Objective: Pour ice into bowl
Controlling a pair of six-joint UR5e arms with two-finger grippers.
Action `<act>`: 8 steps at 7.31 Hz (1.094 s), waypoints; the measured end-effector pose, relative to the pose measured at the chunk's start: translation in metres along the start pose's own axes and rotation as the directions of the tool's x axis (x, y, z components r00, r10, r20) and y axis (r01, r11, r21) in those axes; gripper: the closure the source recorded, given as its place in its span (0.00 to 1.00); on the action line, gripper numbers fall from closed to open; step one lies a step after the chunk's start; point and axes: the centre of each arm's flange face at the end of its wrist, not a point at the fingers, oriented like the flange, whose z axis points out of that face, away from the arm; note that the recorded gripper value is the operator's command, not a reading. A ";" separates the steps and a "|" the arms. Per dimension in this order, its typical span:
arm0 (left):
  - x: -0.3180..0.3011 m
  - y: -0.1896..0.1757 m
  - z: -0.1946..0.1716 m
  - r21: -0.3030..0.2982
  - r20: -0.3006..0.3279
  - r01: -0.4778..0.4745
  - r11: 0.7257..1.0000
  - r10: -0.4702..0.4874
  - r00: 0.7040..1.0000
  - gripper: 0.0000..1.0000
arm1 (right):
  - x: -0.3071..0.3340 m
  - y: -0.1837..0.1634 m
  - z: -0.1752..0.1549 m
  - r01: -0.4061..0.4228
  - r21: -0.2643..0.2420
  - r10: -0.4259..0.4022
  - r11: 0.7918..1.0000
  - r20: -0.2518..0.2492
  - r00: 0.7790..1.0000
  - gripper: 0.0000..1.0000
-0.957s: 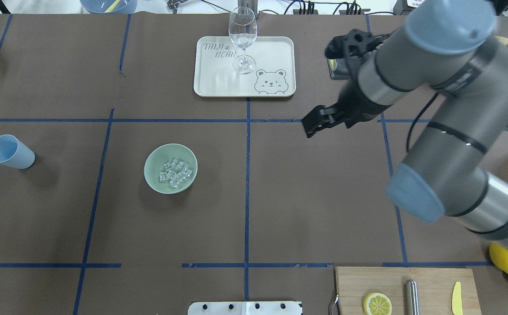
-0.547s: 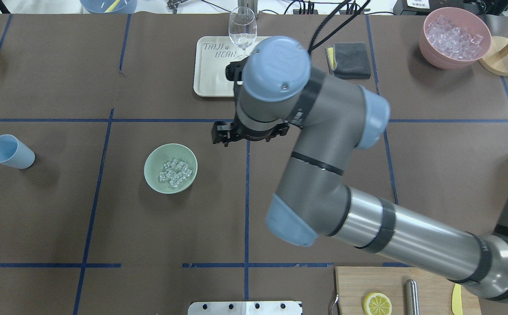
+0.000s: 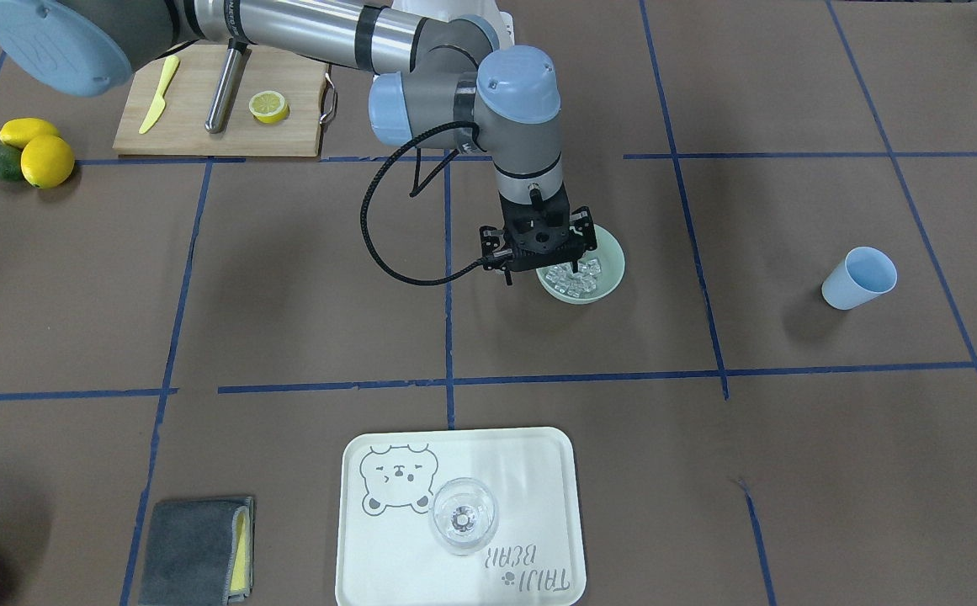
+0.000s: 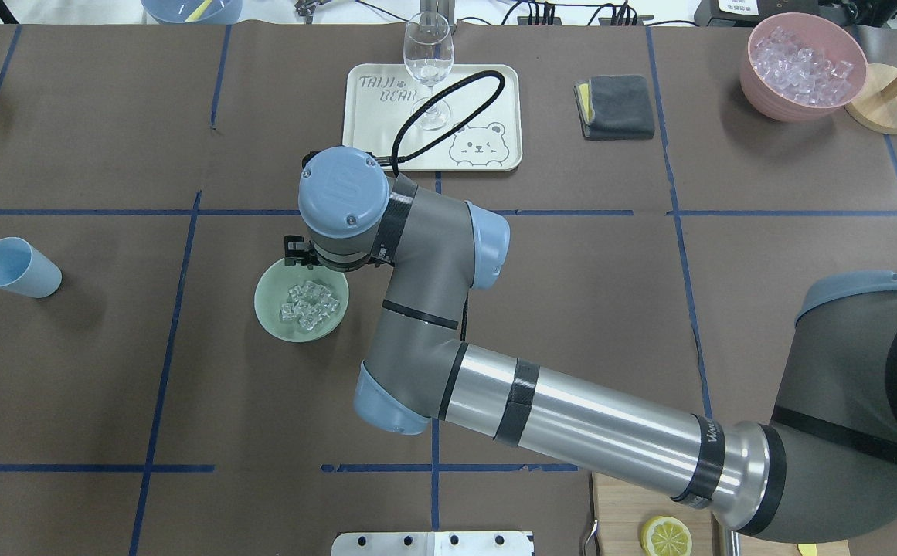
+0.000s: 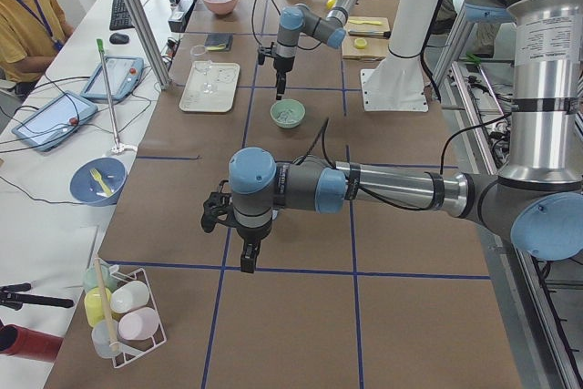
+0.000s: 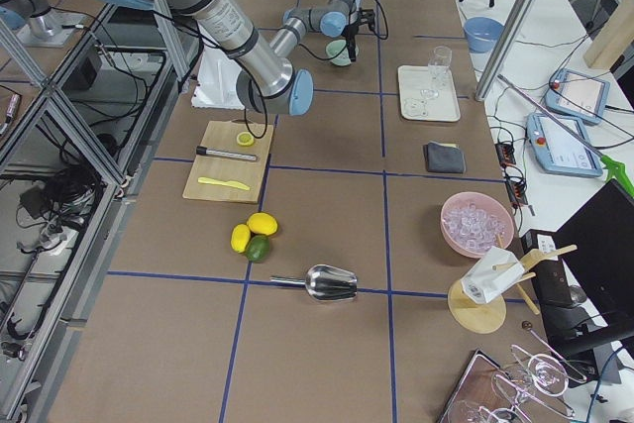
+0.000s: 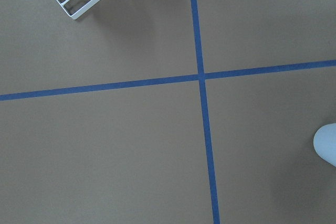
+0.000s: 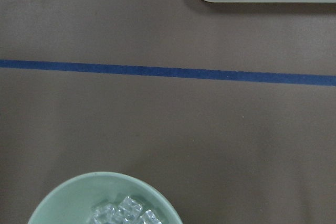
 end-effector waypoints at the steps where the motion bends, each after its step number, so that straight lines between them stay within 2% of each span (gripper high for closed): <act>1: 0.000 0.000 0.001 -0.001 0.000 -0.001 1.000 0.001 1.000 0.00 | 0.000 0.009 0.011 0.002 -0.010 -0.002 1.000 -0.006 1.000 0.43; 3: -0.001 0.000 0.001 -0.002 0.000 0.000 1.000 0.000 1.000 0.00 | 0.000 0.019 0.020 0.005 -0.028 -0.006 1.000 -0.011 1.000 1.00; 6: -0.002 0.000 0.002 -0.003 0.000 0.002 1.000 -0.002 1.000 0.00 | -0.001 0.022 0.022 0.009 -0.052 -0.009 0.999 -0.005 1.000 1.00; 8: -0.002 0.001 0.002 -0.004 0.000 0.003 1.000 -0.003 1.000 0.00 | -0.002 0.021 0.018 0.016 -0.051 -0.016 0.999 0.005 1.000 1.00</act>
